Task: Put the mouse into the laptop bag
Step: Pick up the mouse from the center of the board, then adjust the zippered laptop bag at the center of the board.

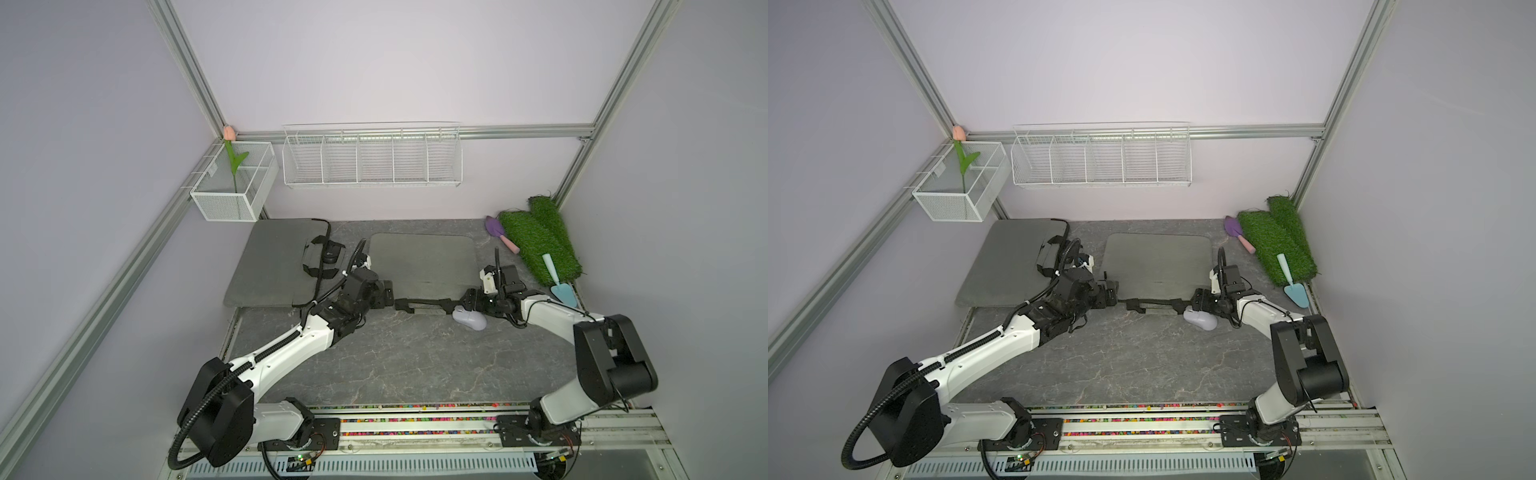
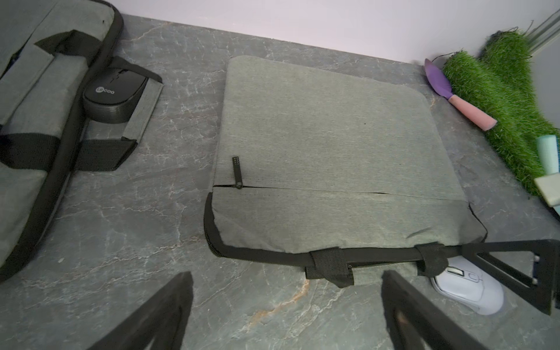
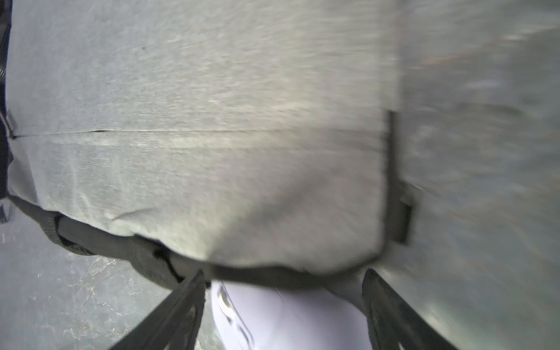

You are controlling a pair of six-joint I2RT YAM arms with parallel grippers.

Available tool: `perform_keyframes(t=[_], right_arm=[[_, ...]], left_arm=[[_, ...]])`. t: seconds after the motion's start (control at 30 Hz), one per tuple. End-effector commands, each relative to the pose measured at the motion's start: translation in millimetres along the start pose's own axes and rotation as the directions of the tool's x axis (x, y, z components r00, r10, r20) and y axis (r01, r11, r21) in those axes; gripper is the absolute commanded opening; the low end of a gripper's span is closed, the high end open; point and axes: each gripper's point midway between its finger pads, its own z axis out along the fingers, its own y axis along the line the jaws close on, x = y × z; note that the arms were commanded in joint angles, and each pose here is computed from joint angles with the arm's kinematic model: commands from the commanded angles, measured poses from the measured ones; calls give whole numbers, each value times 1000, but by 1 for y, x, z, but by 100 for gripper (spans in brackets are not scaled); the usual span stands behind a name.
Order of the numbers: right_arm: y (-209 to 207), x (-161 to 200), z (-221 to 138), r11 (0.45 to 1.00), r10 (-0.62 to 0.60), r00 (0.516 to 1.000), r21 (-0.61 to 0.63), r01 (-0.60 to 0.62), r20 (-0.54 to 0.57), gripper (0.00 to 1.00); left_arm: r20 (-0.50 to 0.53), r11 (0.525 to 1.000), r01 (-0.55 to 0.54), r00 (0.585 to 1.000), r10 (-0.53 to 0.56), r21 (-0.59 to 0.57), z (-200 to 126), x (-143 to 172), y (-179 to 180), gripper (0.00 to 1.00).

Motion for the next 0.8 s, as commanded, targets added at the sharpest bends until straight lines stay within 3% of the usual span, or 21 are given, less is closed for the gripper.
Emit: perform_keyframes(t=[0.0,0.13,0.47,0.63,0.77], right_arm=[[23,16,15,994,-72,996,-80,68,-54,81],[29,35,14,993,-97,992,-72,91,-81,80],[25,83,-18,988,-147,987,46,150,-68,81],[30,89,-21,971,-194,978,126,203,-77,79],[29,91,-16,943,-230,968,222,248,-103,74]], left_arm=[[13,998,65,998,-66,16,13,-10,14,96],[-35,984,165,986,-163,69,34,-13,25,95],[-174,978,204,966,-193,51,87,-10,18,93],[-259,970,234,943,-209,72,116,-5,15,89],[-259,972,233,937,-235,-37,125,2,36,85]])
